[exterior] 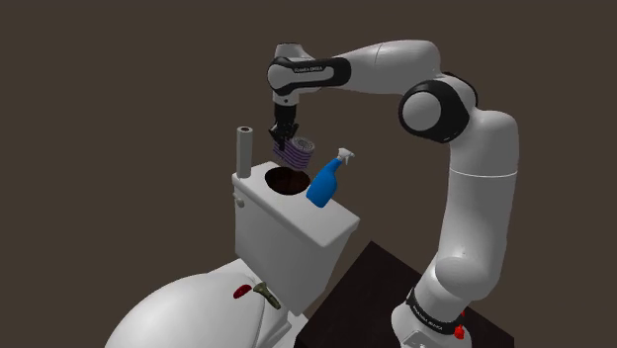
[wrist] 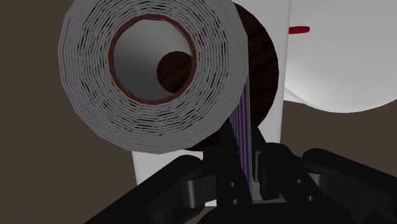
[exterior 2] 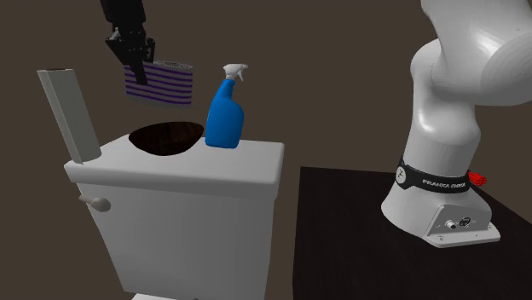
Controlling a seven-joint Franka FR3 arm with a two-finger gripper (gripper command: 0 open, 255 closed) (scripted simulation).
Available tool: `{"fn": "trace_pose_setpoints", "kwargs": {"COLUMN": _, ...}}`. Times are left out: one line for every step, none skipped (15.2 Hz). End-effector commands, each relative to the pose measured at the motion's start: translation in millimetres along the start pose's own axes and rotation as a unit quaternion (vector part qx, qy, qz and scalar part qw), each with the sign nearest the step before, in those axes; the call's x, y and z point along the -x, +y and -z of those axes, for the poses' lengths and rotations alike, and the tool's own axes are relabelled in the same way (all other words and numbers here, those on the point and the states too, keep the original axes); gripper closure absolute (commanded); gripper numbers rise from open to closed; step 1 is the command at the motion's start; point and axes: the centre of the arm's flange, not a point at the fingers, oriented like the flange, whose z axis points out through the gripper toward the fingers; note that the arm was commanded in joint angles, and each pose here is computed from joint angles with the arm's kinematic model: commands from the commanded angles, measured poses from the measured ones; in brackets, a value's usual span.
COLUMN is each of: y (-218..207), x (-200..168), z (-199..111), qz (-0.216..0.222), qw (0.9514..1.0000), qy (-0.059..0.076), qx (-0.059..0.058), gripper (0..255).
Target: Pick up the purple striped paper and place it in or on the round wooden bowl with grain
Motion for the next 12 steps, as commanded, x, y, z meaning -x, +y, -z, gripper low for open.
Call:
{"fn": "trace_pose_setpoints", "kwargs": {"y": 1.3, "x": -3.6, "z": -8.9, "qz": 0.0, "qw": 1.0, "qy": 0.001, "qx": 0.0, "gripper": 255}}
{"fn": "trace_pose_setpoints", "kwargs": {"y": 1.2, "x": -3.9, "z": -14.2, "qz": 0.0, "qw": 1.0, "qy": 0.001, "qx": 0.0, "gripper": 255}}
{"fn": "trace_pose_setpoints", "kwargs": {"y": 1.1, "x": -4.3, "z": -19.4, "qz": 0.0, "qw": 1.0, "qy": 0.001, "qx": 0.0, "gripper": 255}}
{"fn": "trace_pose_setpoints", "kwargs": {"y": 1.0, "x": -4.6, "z": -24.7, "qz": 0.0, "qw": 1.0, "qy": 0.001, "qx": 0.0, "gripper": 255}}
{"fn": "trace_pose_setpoints", "kwargs": {"y": 0.9, "x": -4.9, "z": -30.0, "qz": 0.0, "qw": 1.0, "qy": 0.001, "qx": 0.0, "gripper": 255}}
{"fn": "trace_pose_setpoints", "kwargs": {"y": 0.8, "x": -5.2, "z": -35.2, "qz": 0.0, "qw": 1.0, "qy": 0.001, "qx": 0.0, "gripper": 255}}
{"fn": "trace_pose_setpoints", "kwargs": {"y": 0.8, "x": -5.5, "z": -40.5, "qz": 0.0, "qw": 1.0, "qy": 0.001, "qx": 0.0, "gripper": 255}}
{"fn": "trace_pose_setpoints", "kwargs": {"y": 0.7, "x": -5.8, "z": -45.8, "qz": 0.0, "qw": 1.0, "qy": 0.001, "qx": 0.0, "gripper": 255}}
{"fn": "trace_pose_setpoints", "kwargs": {"y": 0.6, "x": -6.1, "z": -51.0, "qz": 0.0, "qw": 1.0, "qy": 0.001, "qx": 0.0, "gripper": 255}}
{"fn": "trace_pose_setpoints", "kwargs": {"y": 0.5, "x": -6.3, "z": -56.3, "qz": 0.0, "qw": 1.0, "qy": 0.001, "qx": 0.0, "gripper": 255}}
{"fn": "trace_pose_setpoints", "kwargs": {"y": 0.4, "x": -6.6, "z": -61.6, "qz": 0.0, "qw": 1.0, "qy": 0.001, "qx": 0.0, "gripper": 255}}
{"fn": "trace_pose_setpoints", "kwargs": {"y": 0.3, "x": -6.9, "z": -66.8, "qz": 0.0, "qw": 1.0, "qy": 0.001, "qx": 0.0, "gripper": 255}}
